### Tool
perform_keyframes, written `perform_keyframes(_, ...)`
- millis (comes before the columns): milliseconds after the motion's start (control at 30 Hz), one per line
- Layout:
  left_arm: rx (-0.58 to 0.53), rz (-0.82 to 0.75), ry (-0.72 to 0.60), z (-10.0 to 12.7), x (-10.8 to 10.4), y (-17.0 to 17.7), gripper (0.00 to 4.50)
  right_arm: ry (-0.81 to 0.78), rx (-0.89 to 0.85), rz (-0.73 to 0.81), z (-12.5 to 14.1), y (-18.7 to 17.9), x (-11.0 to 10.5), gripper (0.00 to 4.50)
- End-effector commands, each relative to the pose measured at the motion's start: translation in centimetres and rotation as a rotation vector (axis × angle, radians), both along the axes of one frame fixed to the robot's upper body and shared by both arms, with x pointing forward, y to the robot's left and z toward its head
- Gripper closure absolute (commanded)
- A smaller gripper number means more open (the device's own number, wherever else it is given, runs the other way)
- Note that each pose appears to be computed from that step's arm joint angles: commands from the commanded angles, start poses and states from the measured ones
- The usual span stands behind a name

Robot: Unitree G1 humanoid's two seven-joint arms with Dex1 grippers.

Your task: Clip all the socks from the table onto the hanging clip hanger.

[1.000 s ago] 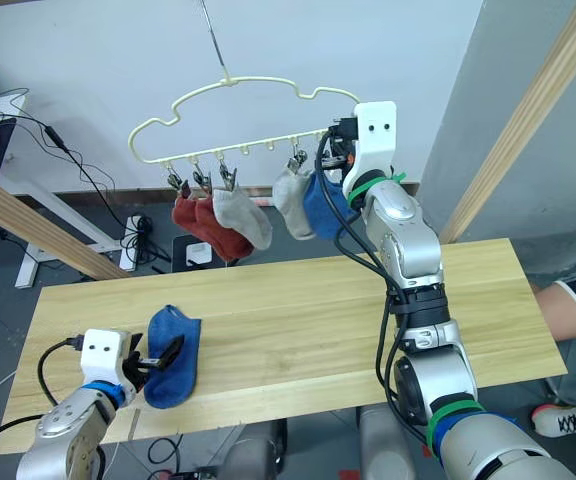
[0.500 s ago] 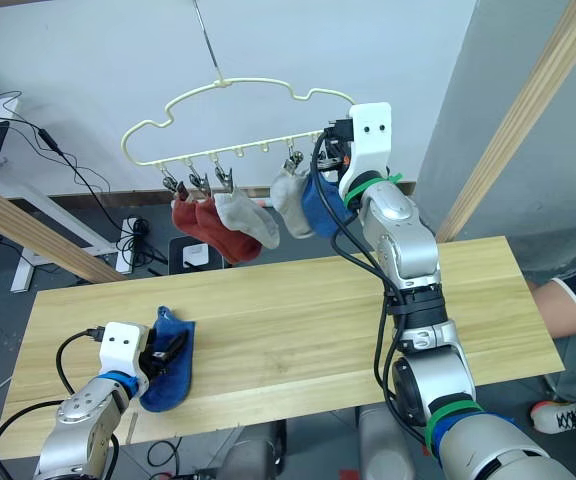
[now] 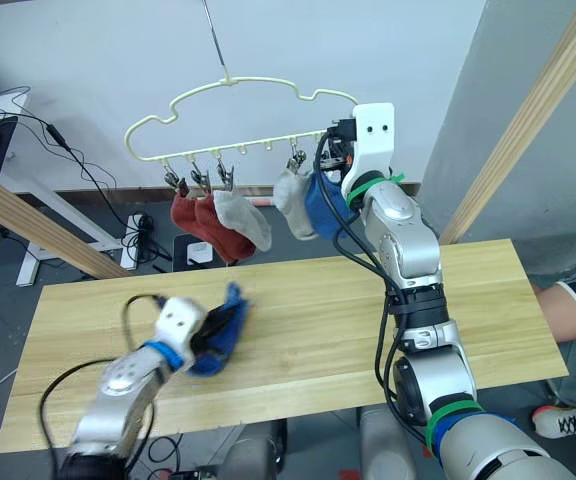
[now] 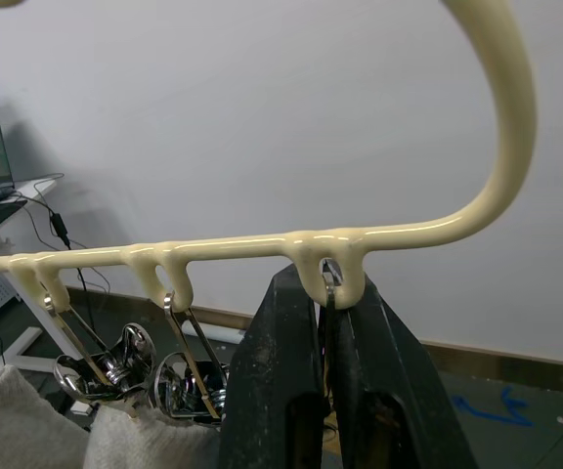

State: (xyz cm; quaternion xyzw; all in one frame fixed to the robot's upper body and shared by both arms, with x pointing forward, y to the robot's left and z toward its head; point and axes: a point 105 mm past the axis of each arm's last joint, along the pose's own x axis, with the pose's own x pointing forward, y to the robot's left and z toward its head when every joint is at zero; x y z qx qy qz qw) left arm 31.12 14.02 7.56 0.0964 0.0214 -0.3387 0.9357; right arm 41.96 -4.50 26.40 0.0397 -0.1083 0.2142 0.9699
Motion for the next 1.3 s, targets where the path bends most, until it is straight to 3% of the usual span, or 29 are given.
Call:
perform_keyframes(33, -0.053, -0.183, -0.118, 3.5, 0.0, -5.6, 4.47, -0.073, 0.018, 0.014, 2.2, 0.2, -0.8, 4.5)
perform_keyframes(167, -0.085, -0.156, -0.267, 6.4, 2.6, -9.4, 4.47, -0.074, 0.015, 0.013, 2.3, 0.1, -0.8, 4.5)
perform_keyframes(333, -0.097, -0.041, -0.386, 8.5, 5.7, -12.0, 4.47, -0.079, 0.009, 0.014, 2.4, 0.2, -0.9, 4.5)
perform_keyframes(567, -0.07, 0.053, -0.443, 9.2, 8.1, -12.7, 4.47, -0.086, 0.001, 0.013, 2.5, 0.2, -1.0, 4.5)
perform_keyframes(867, -0.084, 0.114, -0.459, 10.5, 9.4, -12.6, 4.47, -0.093, -0.008, 0.014, 2.5, 0.3, -1.1, 4.5)
perform_keyframes(1300, -0.142, 0.12, -0.479, 12.3, 9.6, -12.9, 4.47, -0.086, -0.015, 0.016, 2.2, 0.3, -1.1, 4.5)
